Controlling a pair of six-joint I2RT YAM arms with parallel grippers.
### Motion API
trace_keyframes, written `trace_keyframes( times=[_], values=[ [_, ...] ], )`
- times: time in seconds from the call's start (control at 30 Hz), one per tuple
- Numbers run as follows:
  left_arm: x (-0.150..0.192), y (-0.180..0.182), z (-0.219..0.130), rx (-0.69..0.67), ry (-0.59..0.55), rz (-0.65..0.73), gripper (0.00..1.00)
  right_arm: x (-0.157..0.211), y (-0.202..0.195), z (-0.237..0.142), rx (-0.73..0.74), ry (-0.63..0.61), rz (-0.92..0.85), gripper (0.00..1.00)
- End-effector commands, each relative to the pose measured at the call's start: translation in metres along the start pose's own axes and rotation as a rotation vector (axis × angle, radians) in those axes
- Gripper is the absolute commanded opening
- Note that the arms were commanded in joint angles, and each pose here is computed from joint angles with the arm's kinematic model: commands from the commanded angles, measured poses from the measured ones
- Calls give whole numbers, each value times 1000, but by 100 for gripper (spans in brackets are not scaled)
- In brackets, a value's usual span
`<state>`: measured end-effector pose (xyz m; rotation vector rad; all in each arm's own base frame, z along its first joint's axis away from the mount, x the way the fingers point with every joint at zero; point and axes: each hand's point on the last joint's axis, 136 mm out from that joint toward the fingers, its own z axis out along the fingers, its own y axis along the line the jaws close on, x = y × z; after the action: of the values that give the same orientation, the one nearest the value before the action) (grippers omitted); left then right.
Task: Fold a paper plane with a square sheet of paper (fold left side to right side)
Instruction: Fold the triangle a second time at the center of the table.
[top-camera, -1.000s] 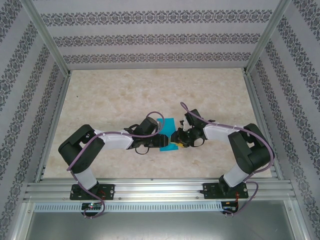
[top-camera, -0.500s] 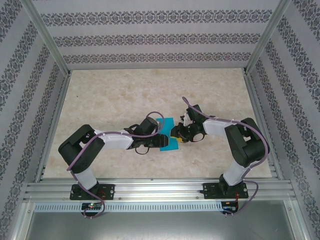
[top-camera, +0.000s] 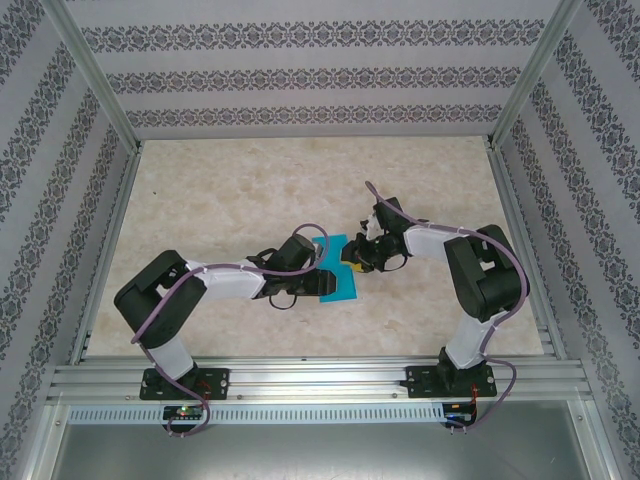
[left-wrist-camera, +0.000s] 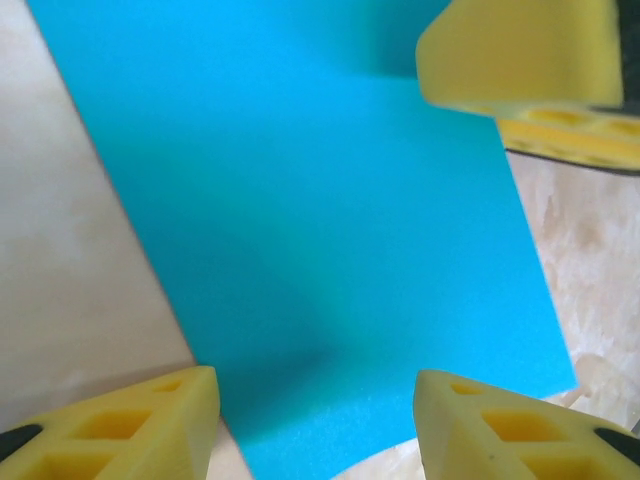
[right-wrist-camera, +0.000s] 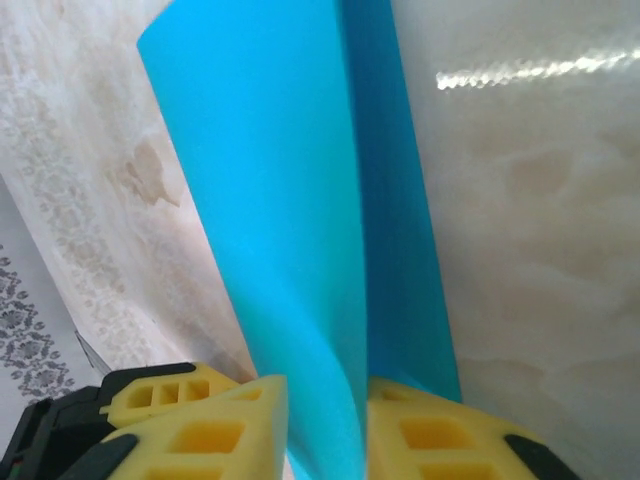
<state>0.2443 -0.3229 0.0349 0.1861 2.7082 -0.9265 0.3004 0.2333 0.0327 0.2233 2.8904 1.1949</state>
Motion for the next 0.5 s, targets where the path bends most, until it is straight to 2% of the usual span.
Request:
trace_keyframes(
  times=[0.0,0.23,0.47],
  values=[
    [1,-11,-13,15,-19,105,57,0,5,-1,-22,23,-4,18],
    [-1,-40,-45,94,-120,305,61,9,9,-8,-38,24,17,6],
    [23,-65,-43,71,-103,472,64,13,9,-13,-26,20,26,5]
  ],
)
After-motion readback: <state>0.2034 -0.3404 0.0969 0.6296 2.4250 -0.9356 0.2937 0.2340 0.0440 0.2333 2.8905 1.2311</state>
